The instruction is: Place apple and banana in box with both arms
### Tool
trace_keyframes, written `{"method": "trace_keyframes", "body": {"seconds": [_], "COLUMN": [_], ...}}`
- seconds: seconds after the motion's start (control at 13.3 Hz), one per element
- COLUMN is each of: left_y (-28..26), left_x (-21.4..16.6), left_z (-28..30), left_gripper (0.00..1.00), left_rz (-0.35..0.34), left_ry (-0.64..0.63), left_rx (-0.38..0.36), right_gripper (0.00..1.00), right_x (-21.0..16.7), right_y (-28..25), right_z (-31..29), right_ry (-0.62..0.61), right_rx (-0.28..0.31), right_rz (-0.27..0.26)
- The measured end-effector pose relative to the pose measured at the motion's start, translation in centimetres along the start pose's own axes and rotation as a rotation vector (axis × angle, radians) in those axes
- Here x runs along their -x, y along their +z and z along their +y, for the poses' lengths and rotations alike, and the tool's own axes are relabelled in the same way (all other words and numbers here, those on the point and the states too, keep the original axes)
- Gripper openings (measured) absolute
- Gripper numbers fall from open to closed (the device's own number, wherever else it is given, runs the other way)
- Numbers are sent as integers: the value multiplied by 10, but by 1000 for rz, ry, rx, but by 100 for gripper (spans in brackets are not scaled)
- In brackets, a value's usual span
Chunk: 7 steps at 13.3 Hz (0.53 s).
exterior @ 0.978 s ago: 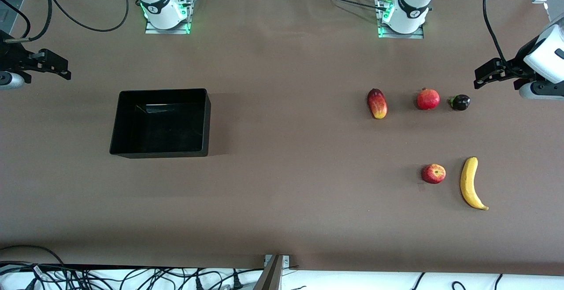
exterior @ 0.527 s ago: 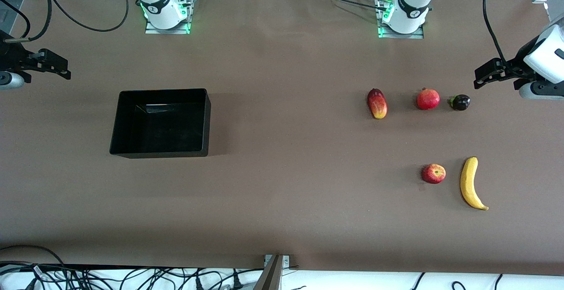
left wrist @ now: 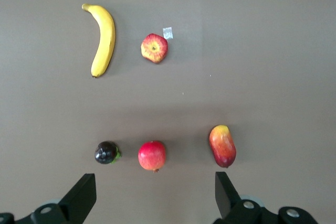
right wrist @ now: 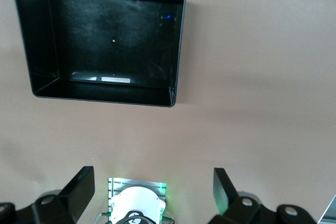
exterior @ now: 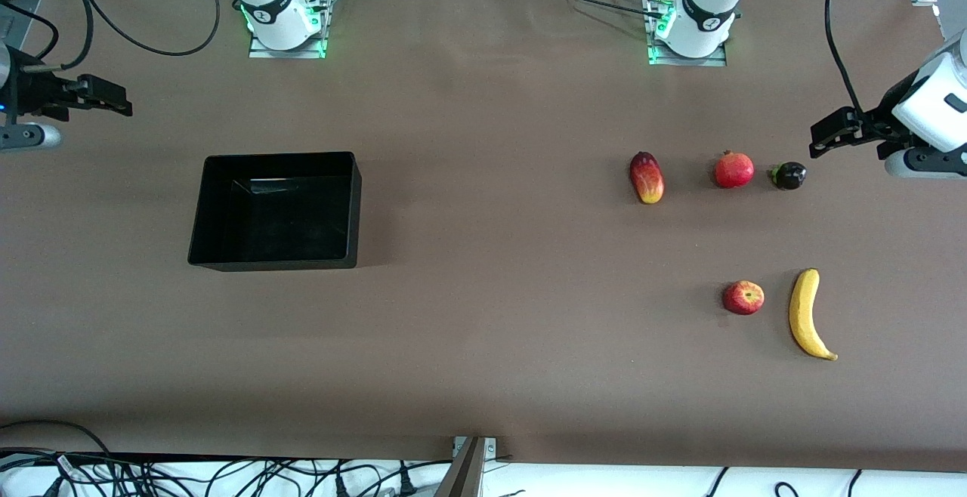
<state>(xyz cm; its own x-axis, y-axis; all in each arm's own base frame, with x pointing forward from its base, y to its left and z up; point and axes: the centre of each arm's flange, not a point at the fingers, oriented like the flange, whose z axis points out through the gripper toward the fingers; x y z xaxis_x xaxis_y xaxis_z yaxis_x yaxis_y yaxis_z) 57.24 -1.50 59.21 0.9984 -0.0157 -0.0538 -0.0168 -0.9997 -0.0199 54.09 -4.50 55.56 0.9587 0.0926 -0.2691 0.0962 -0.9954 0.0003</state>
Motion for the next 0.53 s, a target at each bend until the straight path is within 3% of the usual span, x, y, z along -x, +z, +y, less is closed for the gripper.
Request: {"method": "trace_keyframes", "body": {"seconds": [0.3, 0.38, 0.53], "left_y": [60, 85, 142], "left_x": [-42, -57, -87], "left_z": [-4, -6, -13], "left_gripper": [100, 100, 100], "left_rz": [-10, -14, -9], "left_ry": [-8, -12, -22], "left_rx": [-2, -3, -6], "right_gripper": [100, 100, 100], "right_x": [-26, -37, -62], "right_y": [47, 61, 94], "right_z": [28, 31, 38], "right_ry": [39, 41, 46], "right_rx": [-17, -13, 6], "right_rz": [-83, -69, 30]}}
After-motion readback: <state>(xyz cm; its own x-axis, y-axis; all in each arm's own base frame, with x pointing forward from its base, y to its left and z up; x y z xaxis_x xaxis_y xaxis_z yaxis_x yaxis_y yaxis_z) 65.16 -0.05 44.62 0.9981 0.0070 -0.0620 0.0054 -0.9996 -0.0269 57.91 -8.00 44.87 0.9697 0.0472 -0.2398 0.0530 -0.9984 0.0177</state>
